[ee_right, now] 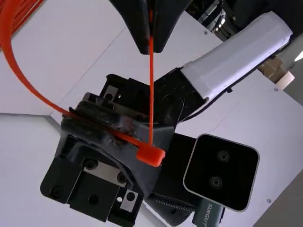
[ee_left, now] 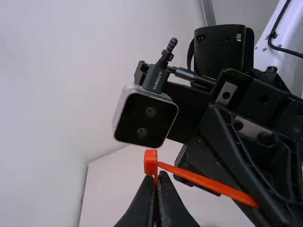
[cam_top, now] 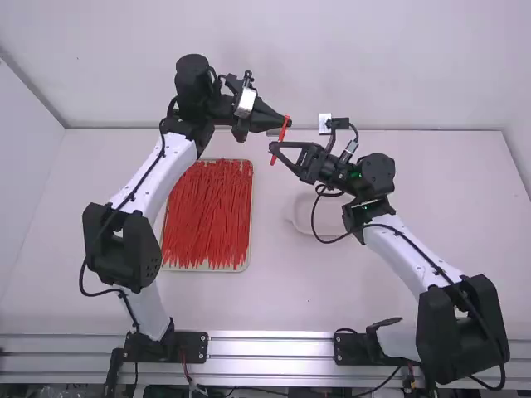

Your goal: Fasten the cable tie

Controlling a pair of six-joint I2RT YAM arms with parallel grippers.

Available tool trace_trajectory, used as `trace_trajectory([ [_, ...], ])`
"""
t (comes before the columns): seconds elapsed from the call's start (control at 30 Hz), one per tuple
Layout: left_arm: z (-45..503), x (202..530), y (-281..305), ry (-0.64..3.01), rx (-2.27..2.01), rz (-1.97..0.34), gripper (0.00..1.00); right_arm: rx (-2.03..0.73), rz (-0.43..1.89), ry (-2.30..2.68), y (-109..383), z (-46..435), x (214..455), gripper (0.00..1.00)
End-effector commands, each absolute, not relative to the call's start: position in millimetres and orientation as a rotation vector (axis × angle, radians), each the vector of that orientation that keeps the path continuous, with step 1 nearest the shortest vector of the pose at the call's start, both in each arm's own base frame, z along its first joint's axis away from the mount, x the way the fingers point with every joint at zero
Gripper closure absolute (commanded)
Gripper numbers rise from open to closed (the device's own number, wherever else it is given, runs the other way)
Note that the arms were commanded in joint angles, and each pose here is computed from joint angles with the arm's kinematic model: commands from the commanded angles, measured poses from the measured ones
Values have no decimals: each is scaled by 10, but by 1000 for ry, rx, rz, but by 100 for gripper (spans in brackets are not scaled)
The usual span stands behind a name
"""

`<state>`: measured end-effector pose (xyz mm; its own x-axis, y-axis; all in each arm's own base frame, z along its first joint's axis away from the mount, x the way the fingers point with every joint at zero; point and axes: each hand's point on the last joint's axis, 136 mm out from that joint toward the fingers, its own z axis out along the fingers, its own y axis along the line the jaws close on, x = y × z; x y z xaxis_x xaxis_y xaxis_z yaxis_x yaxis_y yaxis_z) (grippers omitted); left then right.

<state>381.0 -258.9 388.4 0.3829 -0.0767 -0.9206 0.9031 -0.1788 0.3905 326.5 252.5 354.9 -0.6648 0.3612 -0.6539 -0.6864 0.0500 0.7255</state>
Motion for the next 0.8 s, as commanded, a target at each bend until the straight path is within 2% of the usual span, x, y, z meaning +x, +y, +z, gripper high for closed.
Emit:
trace_trajectory([
  [0.0,3884,3736,-2633,757,1497,-1071,98,-349,1713,1519,2501,3689,3283,100],
  [0.77,3744,3741,-2637,771,1493,-1085,98,-321,1701,1514,2399,3705,3347,100],
])
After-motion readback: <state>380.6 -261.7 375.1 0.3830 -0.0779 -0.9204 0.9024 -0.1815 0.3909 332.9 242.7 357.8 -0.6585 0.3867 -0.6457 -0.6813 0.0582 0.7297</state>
